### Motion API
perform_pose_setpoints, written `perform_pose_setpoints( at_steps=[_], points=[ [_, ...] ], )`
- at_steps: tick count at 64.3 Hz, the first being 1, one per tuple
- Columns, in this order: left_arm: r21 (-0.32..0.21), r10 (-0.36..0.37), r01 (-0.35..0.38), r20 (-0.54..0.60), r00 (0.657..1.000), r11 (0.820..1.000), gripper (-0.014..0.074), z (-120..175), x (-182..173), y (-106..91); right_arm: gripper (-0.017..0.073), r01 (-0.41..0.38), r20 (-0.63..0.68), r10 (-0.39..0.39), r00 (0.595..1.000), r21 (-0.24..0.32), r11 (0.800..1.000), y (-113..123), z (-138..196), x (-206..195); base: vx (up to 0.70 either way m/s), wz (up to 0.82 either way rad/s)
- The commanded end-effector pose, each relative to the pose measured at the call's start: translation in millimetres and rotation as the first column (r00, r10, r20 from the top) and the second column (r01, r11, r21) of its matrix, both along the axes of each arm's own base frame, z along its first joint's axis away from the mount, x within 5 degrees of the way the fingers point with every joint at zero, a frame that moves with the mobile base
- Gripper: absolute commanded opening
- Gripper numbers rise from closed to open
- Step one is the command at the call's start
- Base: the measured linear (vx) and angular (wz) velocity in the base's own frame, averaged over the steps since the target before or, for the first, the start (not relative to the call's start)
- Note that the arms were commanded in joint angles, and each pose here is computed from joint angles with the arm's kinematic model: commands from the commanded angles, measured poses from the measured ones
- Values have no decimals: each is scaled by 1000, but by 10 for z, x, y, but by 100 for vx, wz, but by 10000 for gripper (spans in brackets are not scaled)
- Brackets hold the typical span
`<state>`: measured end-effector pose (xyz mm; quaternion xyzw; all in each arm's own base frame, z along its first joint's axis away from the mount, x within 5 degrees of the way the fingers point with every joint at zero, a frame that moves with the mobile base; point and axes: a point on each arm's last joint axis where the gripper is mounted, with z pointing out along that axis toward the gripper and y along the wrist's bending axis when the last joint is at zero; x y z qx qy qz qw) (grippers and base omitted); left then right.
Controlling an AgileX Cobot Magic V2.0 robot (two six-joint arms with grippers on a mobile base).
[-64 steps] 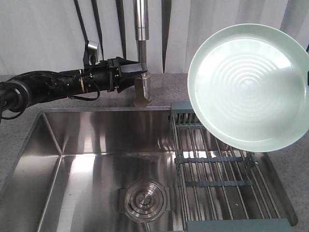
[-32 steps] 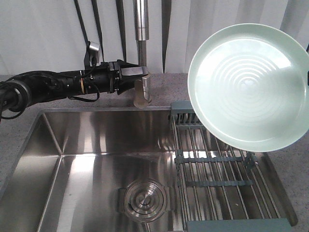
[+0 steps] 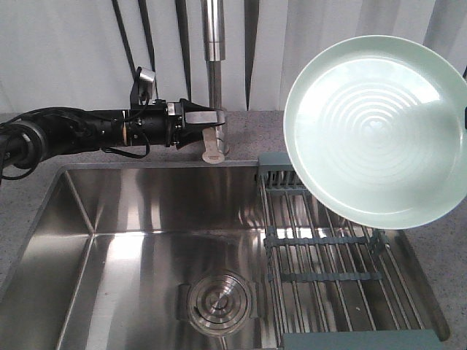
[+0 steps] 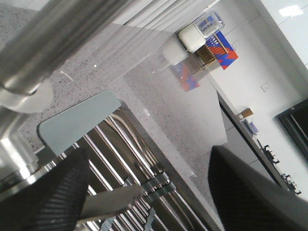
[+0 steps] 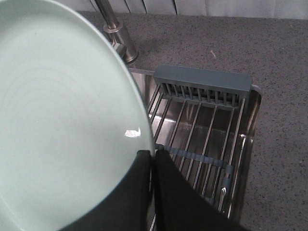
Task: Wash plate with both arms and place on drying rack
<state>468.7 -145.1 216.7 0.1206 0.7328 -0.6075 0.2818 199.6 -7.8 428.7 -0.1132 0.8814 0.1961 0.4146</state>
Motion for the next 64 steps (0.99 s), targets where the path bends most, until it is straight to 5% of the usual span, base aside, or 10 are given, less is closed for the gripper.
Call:
perform_pose_setpoints(
  at_steps=[1, 45, 64],
  points=[
    [-114, -198, 208, 100, 975, 971, 507, 477, -243, -72, -6, 12, 85, -15, 996, 33, 999, 27, 144, -31, 0, 0],
    [-71, -227, 234, 96, 969, 970, 507, 436, -273, -117, -6, 12, 85, -15, 996, 33, 999, 27, 144, -31, 0, 0],
    [-111, -114, 124, 91, 989, 986, 507, 470, -159, -13, -6, 13, 87, -16, 996, 33, 999, 26, 146, -30, 0, 0]
  ],
)
